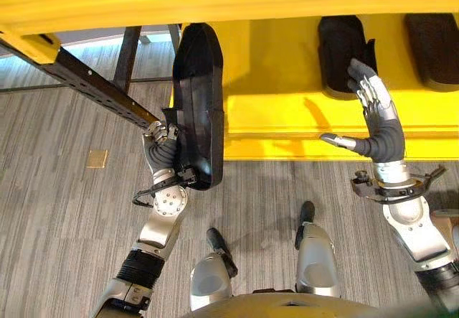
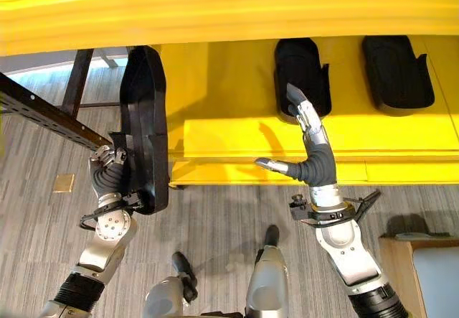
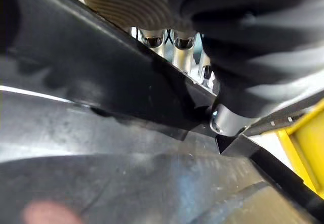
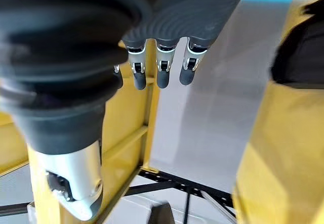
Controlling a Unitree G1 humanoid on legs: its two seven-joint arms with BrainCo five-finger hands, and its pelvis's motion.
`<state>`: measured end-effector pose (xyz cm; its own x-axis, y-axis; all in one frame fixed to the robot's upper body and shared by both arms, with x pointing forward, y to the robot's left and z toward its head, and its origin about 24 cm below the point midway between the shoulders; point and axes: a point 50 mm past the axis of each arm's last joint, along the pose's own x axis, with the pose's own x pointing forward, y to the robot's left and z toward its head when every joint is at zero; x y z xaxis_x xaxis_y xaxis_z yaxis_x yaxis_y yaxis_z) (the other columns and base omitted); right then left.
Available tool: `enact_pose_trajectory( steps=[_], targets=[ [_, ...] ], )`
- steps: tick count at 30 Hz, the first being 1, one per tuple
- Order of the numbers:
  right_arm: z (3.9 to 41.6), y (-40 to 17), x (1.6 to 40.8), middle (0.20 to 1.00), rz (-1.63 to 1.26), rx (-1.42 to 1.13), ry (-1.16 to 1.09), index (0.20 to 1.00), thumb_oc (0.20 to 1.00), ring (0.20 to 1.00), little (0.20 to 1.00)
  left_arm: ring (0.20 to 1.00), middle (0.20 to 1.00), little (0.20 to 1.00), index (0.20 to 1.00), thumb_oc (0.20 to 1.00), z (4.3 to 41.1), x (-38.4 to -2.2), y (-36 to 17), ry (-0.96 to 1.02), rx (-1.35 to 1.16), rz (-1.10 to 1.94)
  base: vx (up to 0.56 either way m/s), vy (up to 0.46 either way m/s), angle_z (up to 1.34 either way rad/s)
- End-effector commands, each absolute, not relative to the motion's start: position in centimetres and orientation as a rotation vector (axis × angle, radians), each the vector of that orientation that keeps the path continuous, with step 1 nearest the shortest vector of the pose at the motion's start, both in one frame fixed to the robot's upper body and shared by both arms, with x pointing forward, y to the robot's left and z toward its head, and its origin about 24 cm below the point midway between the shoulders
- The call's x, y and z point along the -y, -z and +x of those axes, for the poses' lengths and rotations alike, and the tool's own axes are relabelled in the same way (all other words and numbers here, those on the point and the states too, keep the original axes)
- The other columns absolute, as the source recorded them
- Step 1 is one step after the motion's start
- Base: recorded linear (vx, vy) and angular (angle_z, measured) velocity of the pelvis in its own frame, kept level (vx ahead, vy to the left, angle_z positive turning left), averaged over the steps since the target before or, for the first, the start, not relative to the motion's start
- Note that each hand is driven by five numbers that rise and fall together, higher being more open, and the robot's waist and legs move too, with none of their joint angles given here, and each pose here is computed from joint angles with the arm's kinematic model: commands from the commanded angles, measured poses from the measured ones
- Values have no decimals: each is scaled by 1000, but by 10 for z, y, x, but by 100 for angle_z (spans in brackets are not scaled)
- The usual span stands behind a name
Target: Move parts from the plastic box to the shelf.
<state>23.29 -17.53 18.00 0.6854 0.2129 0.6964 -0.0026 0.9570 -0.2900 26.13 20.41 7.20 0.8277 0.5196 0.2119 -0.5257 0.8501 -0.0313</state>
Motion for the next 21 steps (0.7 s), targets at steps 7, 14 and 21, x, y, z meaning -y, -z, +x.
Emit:
enact_pose_trajectory(
  steps=[7,14,21],
  targets=[
    [236,-226,173,1000,-203,979,-98,1000,1000,1000,1000,200,200,200,200,200,269,-204,-143,-565,583,59,-99,-39,-2],
    [236,-255,168,1000,-134,1098,-111,1000,1000,1000,1000,200,200,200,200,200,288,-185,-177,-553,664,74,-69,-26,-12],
    [226,-279,164,1000,-65,1204,-148,1000,1000,1000,1000,200,200,200,200,200,306,-185,-196,-642,672,72,-26,23,-19]
  ],
)
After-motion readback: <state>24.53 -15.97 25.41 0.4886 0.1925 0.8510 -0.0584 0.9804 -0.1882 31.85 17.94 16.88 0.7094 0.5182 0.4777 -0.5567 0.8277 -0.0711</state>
